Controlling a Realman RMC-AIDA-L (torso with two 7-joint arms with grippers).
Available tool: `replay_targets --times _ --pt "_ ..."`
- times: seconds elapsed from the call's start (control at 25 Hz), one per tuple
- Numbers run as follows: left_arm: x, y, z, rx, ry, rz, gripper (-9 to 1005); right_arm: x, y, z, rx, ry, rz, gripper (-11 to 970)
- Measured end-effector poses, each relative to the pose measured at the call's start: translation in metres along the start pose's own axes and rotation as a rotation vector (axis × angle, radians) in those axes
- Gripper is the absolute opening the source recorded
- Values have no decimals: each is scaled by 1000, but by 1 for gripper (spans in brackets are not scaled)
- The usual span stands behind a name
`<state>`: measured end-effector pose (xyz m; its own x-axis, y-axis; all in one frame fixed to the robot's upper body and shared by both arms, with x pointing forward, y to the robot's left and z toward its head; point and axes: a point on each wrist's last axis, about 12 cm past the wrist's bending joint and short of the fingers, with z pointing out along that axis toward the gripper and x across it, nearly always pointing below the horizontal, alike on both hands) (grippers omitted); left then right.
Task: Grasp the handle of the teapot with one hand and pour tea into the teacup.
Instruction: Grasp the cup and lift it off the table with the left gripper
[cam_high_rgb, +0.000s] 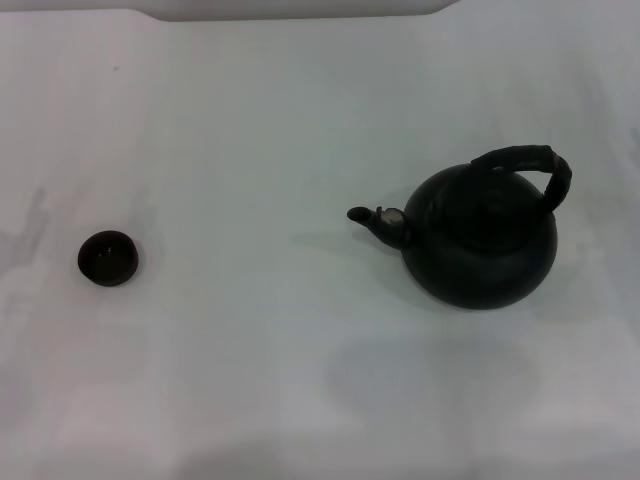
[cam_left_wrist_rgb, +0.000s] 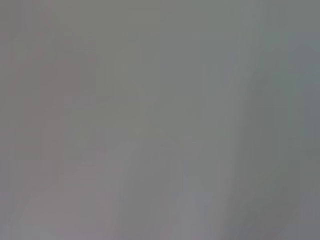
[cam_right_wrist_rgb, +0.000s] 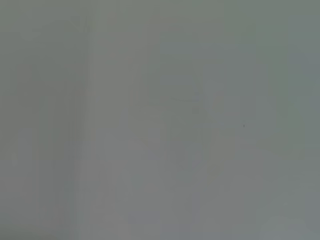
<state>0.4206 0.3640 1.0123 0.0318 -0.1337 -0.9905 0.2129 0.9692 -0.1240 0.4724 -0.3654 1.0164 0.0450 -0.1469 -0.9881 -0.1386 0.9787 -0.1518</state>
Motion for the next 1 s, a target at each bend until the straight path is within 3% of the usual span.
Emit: replay_targets --times 0.56,0.76,1.0 --pt "7 1 9 12 81 -72 641 0 0 3 -1 9 -2 844" --pt "6 24 22 -66 187 -204 641 0 -1 6 0 16 -6 844" --pt "-10 44 43 -66 296 -287 642 0 -1 11 1 29 -10 844"
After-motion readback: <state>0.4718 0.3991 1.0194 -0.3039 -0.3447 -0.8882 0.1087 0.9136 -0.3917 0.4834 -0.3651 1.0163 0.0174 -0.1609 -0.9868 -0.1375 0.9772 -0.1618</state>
